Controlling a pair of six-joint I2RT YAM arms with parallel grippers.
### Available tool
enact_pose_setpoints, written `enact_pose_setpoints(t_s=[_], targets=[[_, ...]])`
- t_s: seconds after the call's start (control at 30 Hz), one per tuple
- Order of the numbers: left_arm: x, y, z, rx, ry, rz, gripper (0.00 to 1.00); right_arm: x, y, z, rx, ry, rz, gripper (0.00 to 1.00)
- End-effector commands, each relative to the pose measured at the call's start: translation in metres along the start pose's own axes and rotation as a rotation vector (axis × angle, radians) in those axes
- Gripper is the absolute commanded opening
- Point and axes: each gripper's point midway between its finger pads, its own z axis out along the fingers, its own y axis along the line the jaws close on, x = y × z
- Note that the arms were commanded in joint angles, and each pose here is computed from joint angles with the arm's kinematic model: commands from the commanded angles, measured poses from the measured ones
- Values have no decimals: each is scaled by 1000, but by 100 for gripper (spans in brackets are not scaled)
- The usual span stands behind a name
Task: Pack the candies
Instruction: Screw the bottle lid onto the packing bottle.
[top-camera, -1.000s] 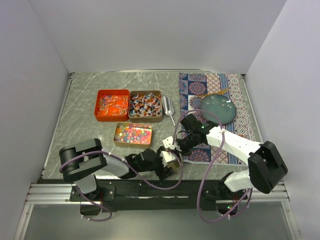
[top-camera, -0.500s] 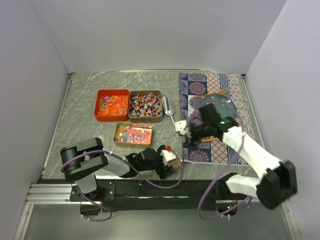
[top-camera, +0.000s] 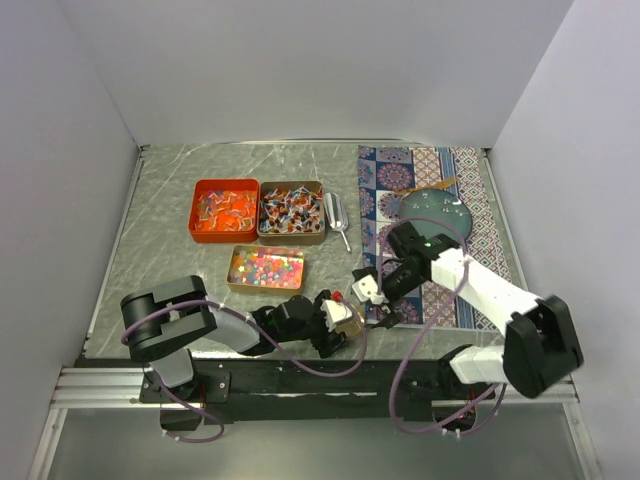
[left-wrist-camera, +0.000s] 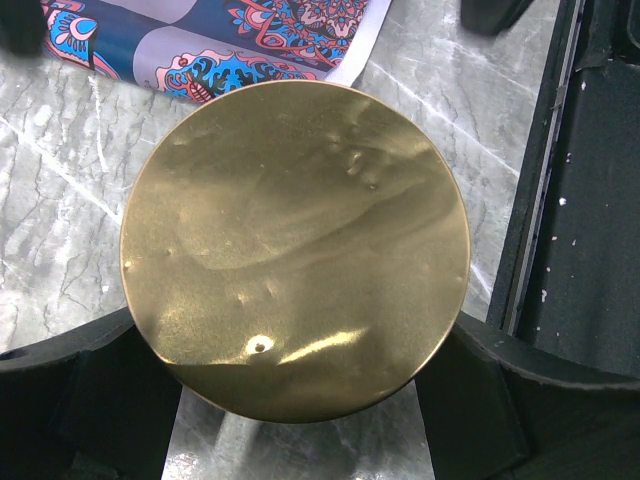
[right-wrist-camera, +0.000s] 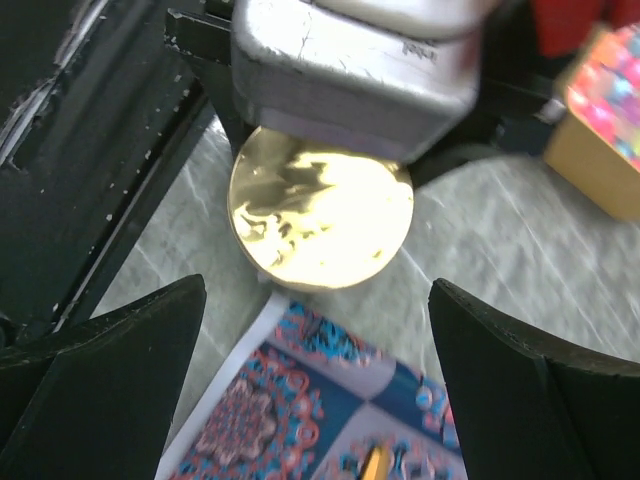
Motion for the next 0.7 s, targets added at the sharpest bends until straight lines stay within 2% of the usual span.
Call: enact_pose_setpoints(t_s=[0.0, 0.37, 0.67], targets=[[73, -3, -15, 11, 259, -50, 1, -18, -14, 7, -32, -79, -109, 100], [75, -2, -15, 4, 265, -51, 1, -16, -6, 33, -144, -77, -87, 100], [80, 0, -14, -16, 293, -71, 1, -15, -14, 33, -193, -52, -52, 100]])
